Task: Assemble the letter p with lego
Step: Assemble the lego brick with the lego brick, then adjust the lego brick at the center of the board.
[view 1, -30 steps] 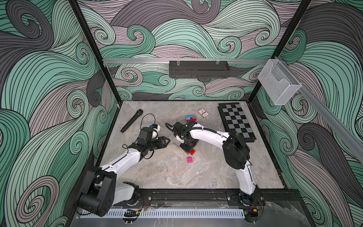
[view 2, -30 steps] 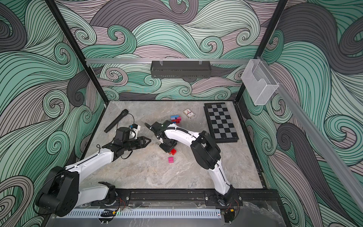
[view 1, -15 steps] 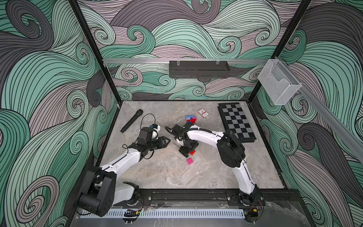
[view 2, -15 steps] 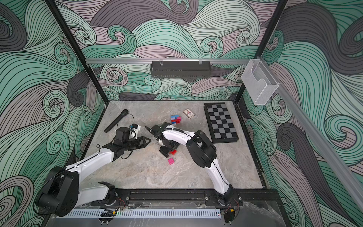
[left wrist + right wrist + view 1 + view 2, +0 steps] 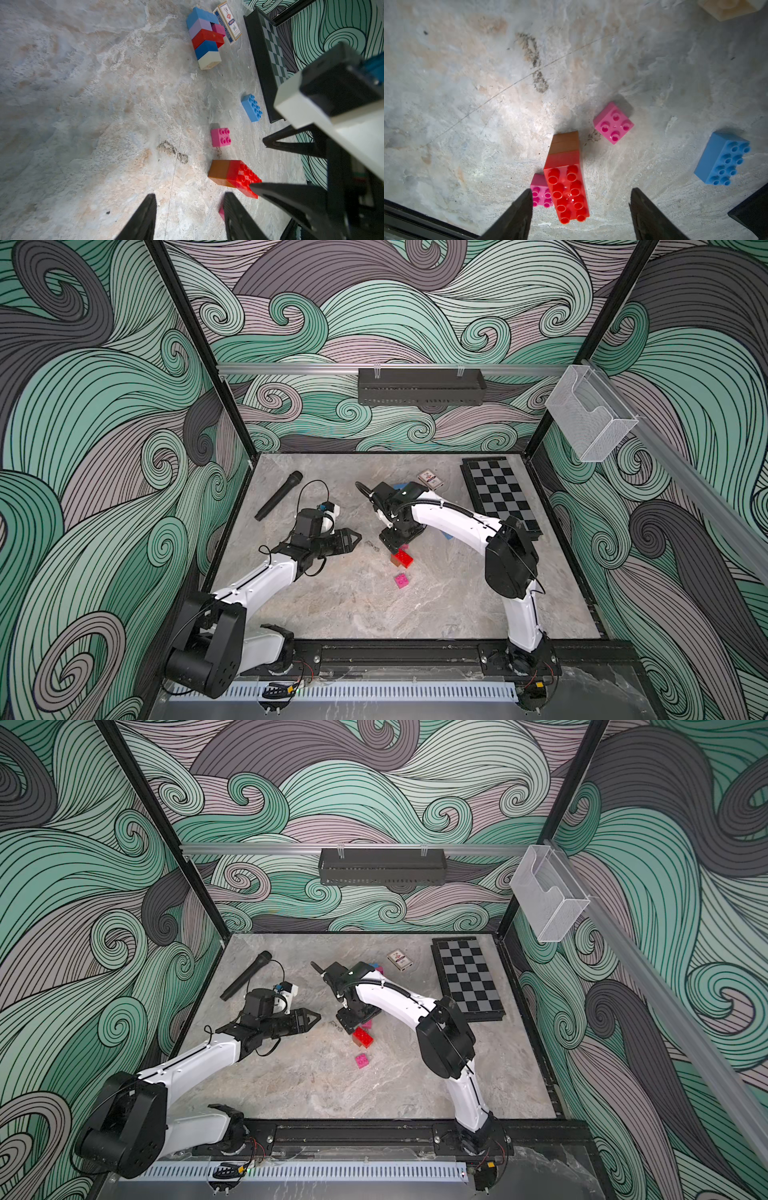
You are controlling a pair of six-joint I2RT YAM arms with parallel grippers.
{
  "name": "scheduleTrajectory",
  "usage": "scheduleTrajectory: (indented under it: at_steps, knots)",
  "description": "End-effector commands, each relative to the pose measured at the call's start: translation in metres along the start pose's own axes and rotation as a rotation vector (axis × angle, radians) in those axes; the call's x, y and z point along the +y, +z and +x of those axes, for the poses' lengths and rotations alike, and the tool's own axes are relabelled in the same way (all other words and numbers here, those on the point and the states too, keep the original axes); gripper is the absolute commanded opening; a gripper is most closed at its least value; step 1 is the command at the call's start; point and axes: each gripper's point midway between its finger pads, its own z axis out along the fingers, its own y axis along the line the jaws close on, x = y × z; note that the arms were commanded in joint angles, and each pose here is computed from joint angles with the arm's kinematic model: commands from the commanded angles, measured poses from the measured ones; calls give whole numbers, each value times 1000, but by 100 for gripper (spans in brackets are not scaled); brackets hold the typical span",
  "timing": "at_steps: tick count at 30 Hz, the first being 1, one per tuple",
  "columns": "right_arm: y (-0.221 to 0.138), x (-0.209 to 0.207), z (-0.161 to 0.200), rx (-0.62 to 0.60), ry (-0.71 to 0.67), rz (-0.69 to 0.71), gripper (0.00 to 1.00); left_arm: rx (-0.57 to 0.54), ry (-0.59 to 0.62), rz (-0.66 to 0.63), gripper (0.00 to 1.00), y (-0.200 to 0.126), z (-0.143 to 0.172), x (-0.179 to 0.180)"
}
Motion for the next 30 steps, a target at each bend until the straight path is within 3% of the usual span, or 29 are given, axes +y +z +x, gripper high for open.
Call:
scheduleTrajectory:
  at_steps: [1, 19, 30]
  knots:
    - [-7, -25, -7, -19, 123, 20, 71, -31, 18, 26, 53, -4, -13, -9]
    - [64, -32, -35, 69, 250, -6, 70, -11, 9, -4, 53, -1, -15, -5]
    - [89, -27, -29, 130, 274, -20, 54, -1, 12, -5, 53, 2, -12, -3]
